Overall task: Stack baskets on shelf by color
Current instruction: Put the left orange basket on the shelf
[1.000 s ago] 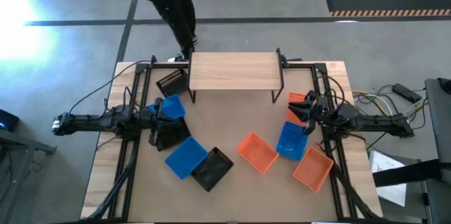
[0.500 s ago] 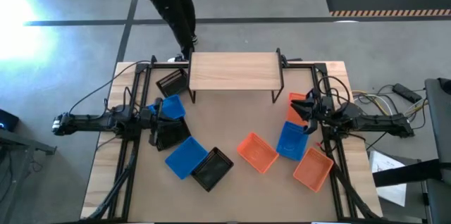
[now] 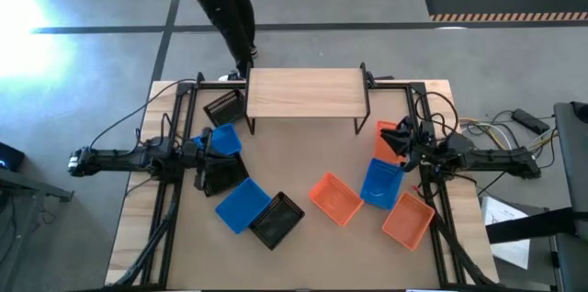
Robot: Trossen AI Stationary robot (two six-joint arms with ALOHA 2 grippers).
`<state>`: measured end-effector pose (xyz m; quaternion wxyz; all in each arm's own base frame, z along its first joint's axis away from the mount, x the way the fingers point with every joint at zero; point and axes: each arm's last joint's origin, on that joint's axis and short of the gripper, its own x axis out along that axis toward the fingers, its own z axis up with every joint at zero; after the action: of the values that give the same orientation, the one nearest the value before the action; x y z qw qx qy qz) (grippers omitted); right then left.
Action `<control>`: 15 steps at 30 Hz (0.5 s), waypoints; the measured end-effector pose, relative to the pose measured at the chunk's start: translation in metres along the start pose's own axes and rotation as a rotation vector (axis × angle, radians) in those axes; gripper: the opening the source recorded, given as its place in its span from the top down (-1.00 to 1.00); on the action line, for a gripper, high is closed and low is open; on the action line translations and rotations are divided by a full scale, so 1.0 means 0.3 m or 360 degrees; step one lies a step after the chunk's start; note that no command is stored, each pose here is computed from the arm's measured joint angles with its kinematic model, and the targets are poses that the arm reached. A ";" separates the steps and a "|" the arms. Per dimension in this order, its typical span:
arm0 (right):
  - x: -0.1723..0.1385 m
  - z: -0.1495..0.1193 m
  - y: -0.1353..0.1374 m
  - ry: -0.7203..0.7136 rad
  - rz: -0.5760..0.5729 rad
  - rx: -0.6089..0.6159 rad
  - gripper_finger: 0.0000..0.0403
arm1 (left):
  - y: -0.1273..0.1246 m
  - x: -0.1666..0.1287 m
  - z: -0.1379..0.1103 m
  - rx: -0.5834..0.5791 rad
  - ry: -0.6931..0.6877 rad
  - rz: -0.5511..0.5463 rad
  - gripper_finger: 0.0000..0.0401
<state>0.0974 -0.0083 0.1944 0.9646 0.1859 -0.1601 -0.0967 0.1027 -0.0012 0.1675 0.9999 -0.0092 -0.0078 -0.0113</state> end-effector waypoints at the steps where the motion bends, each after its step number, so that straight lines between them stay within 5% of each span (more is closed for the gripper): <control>1: 0.003 -0.004 0.003 0.0022 0.0020 0.0013 0.66 | 0.000 0.000 0.000 0.0000 0.0000 0.0000 1.00; 7: 0.042 -0.029 0.026 0.0253 0.0040 -0.0016 0.66 | 0.000 0.000 0.000 0.0000 0.0000 0.0000 1.00; 15: 0.176 -0.008 0.098 0.0969 -0.0105 -0.0343 0.66 | 0.000 0.000 0.000 0.0000 0.0001 0.0000 1.00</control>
<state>0.1510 0.0062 0.2182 0.9787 0.1082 0.1530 -0.0844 0.1027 -0.0012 0.1675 0.9999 -0.0092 -0.0076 -0.0112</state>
